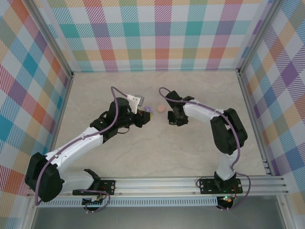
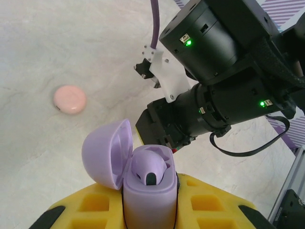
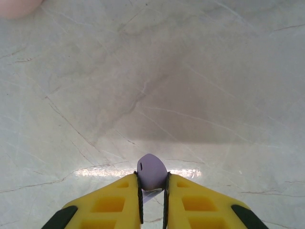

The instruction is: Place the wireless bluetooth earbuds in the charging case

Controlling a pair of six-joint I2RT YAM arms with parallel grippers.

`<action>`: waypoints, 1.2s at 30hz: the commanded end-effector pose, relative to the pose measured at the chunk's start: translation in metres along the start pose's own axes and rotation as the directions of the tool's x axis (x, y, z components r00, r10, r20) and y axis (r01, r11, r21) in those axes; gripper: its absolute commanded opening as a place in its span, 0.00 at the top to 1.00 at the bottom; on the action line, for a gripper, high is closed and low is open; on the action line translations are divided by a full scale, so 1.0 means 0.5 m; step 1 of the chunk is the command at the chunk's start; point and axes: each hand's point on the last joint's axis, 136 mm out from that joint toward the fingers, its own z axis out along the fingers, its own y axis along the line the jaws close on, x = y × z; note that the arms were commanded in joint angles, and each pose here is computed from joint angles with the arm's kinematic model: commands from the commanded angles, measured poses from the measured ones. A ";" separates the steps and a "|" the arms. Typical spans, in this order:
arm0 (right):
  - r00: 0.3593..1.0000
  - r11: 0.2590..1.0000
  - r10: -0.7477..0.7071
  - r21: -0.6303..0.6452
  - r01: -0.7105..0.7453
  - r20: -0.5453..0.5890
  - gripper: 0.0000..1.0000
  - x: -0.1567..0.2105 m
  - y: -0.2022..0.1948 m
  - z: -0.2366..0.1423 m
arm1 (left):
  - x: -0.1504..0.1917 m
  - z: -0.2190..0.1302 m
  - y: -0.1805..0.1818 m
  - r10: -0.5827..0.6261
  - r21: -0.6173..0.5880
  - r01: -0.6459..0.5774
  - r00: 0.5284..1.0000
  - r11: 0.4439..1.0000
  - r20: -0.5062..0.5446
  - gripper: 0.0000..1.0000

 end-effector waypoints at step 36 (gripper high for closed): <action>0.984 0.997 0.015 0.083 -0.001 -0.176 0.68 -0.009 0.018 0.058 | -0.023 -0.015 0.002 -0.004 -0.009 0.004 0.999 1.000 0.049 0.86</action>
